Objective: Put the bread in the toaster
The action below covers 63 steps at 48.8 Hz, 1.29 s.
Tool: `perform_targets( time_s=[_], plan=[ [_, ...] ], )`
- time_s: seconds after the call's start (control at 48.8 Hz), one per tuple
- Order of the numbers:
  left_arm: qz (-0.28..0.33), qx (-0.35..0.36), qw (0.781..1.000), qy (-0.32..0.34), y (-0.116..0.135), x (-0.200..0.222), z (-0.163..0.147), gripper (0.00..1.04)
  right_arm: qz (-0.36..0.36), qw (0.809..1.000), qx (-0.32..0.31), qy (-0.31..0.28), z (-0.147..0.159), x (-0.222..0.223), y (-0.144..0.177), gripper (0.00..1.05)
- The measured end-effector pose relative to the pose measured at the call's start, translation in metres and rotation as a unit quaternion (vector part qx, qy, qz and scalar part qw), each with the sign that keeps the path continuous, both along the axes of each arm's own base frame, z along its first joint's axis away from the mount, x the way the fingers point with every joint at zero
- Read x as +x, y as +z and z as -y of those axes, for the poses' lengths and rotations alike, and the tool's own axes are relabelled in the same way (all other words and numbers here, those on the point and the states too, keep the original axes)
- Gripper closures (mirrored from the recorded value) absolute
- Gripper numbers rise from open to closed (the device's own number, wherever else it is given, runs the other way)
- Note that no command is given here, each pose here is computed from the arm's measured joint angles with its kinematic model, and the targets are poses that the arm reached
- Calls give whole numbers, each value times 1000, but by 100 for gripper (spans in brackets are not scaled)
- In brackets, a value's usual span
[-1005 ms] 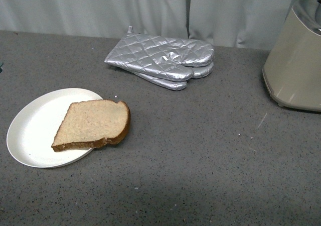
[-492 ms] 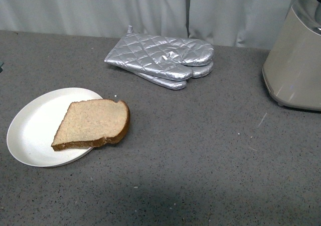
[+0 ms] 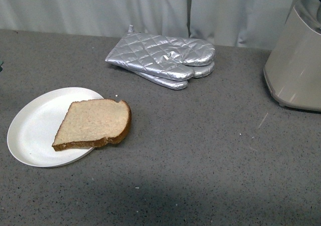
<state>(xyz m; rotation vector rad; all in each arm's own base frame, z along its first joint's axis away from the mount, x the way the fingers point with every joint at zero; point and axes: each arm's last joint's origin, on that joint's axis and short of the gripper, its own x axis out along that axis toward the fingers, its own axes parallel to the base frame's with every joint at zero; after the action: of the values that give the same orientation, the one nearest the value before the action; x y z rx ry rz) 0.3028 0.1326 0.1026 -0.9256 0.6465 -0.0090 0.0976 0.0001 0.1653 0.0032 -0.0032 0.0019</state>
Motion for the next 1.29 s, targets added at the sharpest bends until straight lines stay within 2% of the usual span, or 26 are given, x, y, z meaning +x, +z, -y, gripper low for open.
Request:
perform_targets(
  time_s=[0.185,0.492,0.759,1.087,1.107,1.189,1.292],
  plan=[
    [-53,52,995,-72,-40,12,-7,7,0,1000,0,0,0,0,0,9],
    [-88,118,979,-144,-63,21,1,7,0,1000,0,0,0,0,0,9],
    [-83,145,970,-175,-65,26,6,7,0,1000,0,0,0,0,0,9],
    [-92,129,955,-250,-66,20,42,7,0,1000,0,0,0,0,0,9],
    [-92,133,954,-252,-66,20,43,8,0,1000,0,0,0,0,0,9],
    [-101,152,951,-249,-68,20,45,26,0,1000,0,0,0,0,0,9],
    [-108,154,950,-250,-69,18,47,40,0,1000,0,0,0,0,0,9]
  ],
)
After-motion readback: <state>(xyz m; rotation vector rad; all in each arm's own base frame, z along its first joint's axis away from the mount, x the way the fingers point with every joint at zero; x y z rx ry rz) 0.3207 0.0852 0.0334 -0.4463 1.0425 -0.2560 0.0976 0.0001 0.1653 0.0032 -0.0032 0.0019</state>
